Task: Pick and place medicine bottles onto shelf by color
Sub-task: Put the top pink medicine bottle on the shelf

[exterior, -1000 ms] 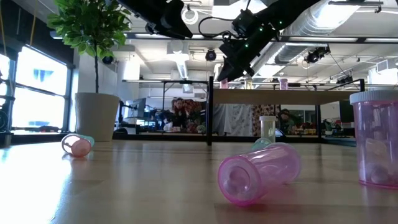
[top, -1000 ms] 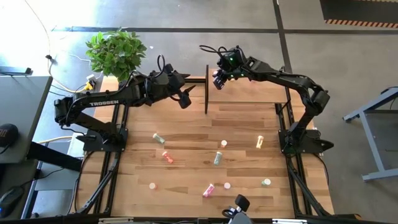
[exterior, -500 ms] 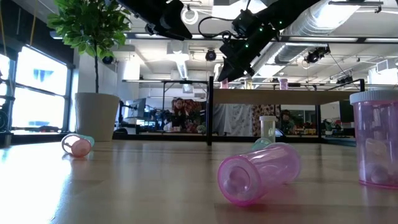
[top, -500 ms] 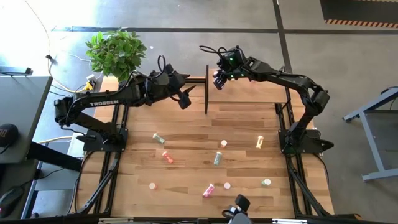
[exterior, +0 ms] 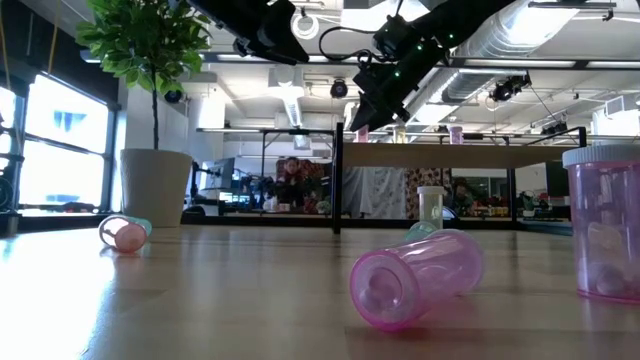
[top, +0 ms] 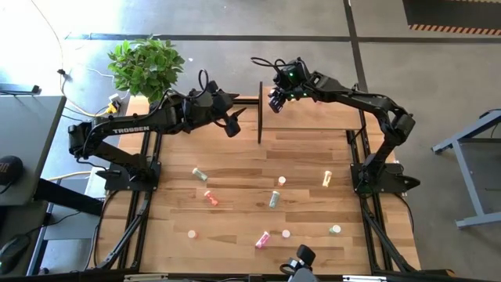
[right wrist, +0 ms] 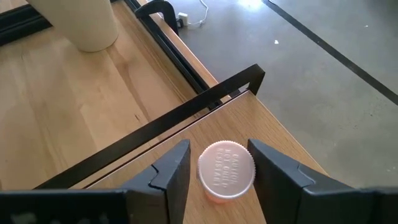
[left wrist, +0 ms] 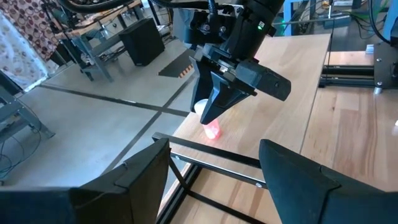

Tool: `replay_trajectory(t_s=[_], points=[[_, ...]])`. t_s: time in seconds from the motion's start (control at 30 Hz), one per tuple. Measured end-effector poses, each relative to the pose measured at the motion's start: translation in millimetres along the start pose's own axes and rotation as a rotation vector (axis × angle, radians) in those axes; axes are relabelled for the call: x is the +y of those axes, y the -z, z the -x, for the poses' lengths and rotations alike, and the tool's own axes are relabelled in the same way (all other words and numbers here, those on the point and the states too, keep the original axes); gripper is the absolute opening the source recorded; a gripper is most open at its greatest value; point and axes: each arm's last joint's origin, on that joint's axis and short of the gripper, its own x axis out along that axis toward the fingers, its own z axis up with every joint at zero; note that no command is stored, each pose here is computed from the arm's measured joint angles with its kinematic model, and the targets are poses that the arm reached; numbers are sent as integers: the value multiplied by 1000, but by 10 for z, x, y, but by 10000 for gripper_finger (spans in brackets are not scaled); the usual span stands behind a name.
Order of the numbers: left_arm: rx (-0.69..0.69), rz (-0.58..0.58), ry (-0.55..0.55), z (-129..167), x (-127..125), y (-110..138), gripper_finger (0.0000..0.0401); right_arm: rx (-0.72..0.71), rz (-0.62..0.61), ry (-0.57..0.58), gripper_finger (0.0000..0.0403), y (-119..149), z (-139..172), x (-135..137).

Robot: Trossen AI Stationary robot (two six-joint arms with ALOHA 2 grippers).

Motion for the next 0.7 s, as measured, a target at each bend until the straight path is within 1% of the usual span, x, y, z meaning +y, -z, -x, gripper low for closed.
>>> replay_trajectory(t_s=[0.37,0.5,0.7], points=[[7,21,1,-1,-2,7,239,-1,0,3,151,-1,3,-1],[7,21,2,-1,-2,6,239,0,0,31,151,-2,4,-9],[7,21,1,-1,-2,6,239,0,12,34,151,-2,3,-10]])
